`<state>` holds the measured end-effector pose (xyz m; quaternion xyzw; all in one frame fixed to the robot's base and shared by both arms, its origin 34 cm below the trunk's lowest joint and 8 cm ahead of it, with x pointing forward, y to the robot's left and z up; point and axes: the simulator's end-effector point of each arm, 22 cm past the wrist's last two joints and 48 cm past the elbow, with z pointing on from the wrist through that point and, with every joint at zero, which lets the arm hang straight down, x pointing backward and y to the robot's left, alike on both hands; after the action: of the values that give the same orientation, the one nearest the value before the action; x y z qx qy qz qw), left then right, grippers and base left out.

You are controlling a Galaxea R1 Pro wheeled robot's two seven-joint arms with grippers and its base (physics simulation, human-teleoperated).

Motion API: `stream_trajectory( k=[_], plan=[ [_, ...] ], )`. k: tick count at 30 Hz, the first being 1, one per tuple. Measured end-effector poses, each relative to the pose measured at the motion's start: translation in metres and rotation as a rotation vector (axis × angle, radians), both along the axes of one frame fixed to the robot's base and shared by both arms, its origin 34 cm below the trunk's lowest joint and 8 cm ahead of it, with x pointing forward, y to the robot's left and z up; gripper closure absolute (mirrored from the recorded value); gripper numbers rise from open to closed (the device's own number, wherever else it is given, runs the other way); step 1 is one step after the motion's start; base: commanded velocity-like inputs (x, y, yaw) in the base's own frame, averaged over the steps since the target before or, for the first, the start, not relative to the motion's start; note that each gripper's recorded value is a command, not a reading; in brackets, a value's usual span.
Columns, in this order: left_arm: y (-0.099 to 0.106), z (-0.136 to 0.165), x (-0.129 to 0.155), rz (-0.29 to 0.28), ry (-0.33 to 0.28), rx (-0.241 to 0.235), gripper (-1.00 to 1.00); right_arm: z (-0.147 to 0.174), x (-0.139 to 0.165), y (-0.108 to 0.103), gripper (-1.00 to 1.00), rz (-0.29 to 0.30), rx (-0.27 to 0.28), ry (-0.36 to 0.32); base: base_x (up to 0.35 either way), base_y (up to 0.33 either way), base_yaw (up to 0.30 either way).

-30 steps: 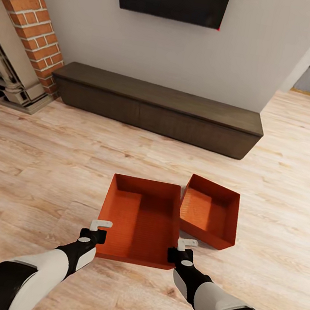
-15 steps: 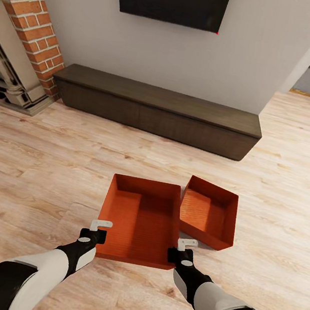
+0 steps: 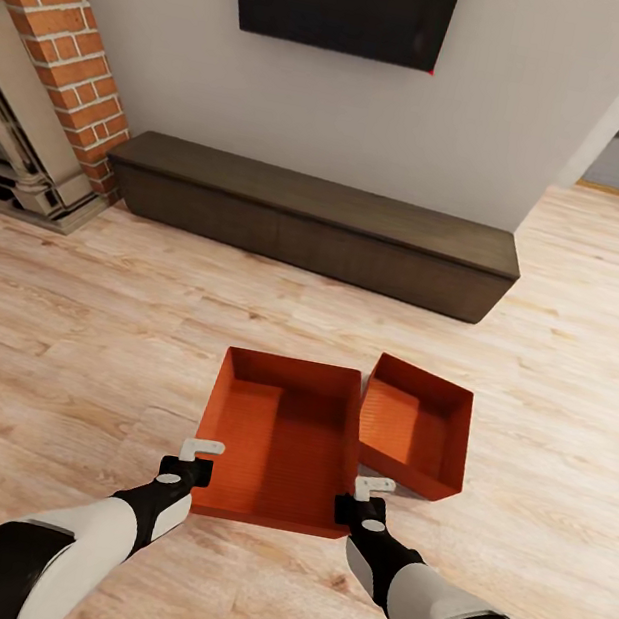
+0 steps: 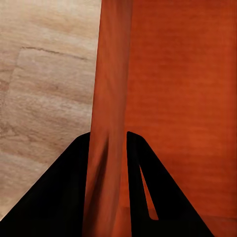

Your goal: Move the two storage containers from the living room to the garage. In the garage, place one container on the floor and stack the other container on top of it (either order is fine).

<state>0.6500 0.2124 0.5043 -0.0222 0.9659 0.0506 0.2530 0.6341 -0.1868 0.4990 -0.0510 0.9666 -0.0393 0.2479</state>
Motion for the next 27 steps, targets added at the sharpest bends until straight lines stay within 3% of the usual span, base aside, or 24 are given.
stream_trajectory(
  k=[27],
  plan=[
    [0.0,0.038,-0.003,0.001,0.002,0.0,1.0,0.038,-0.003,0.0,1.0,0.001,-0.001,0.002,0.0,0.0,0.0]
  ],
)
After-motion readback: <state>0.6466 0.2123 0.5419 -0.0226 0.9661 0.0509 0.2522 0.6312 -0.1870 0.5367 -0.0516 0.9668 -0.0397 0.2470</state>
